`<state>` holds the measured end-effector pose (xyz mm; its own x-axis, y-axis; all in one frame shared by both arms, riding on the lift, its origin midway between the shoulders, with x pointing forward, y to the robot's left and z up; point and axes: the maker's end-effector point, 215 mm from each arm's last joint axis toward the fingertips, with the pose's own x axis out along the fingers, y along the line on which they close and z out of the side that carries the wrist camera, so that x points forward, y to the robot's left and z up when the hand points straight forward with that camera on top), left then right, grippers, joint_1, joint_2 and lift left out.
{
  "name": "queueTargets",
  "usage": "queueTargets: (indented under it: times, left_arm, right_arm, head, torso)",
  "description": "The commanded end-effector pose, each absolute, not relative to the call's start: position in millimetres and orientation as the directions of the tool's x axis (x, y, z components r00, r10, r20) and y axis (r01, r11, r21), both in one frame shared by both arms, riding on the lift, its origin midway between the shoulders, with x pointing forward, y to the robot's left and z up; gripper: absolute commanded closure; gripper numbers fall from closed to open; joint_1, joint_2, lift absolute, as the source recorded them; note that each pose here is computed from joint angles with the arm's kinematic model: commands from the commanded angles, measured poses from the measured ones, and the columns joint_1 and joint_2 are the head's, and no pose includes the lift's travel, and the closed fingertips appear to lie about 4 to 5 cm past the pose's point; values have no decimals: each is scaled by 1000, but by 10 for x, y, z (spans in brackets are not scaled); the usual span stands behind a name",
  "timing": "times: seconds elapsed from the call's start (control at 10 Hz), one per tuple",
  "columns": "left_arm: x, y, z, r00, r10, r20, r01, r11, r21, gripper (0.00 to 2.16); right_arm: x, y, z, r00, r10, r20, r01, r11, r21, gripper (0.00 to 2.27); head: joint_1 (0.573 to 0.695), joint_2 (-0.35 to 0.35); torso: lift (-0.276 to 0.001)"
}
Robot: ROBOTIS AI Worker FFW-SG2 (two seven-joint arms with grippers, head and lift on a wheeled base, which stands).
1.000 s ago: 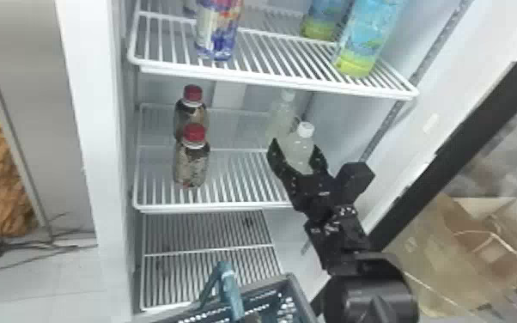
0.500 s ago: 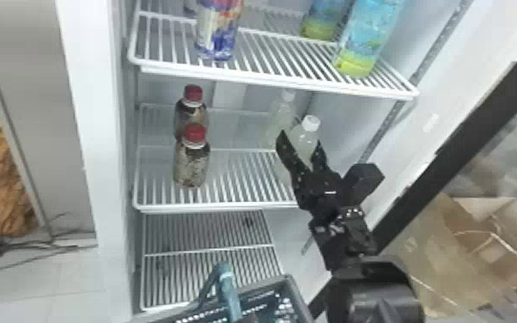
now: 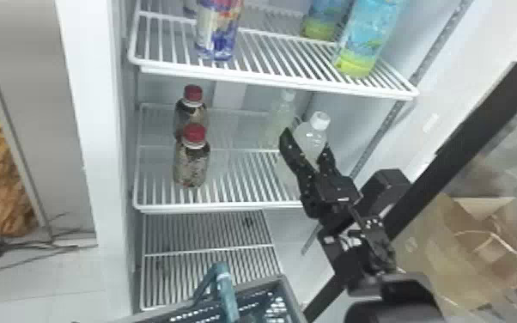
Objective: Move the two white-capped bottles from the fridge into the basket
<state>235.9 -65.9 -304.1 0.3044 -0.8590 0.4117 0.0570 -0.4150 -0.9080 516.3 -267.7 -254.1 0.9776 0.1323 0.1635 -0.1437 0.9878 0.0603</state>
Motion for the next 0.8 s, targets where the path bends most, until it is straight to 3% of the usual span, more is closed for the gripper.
queueTargets:
  times: [0.0, 0.7]
  left_arm:
    - [2356, -656, -3038, 304, -858, 413, 55, -417, -907, 1122]
    - [2358, -664, -3023, 304, -857, 417, 55, -421, -905, 1124]
  right_arm:
    - [4918, -2523, -2492, 978, 165, 125, -176, 981, 83, 783]
    - [4010, -2178, -2429, 956, 269, -118, -256, 960, 116, 783]
  head:
    - [695, -350]
    - [695, -350]
  torso:
    - [-260]
    - [-260]
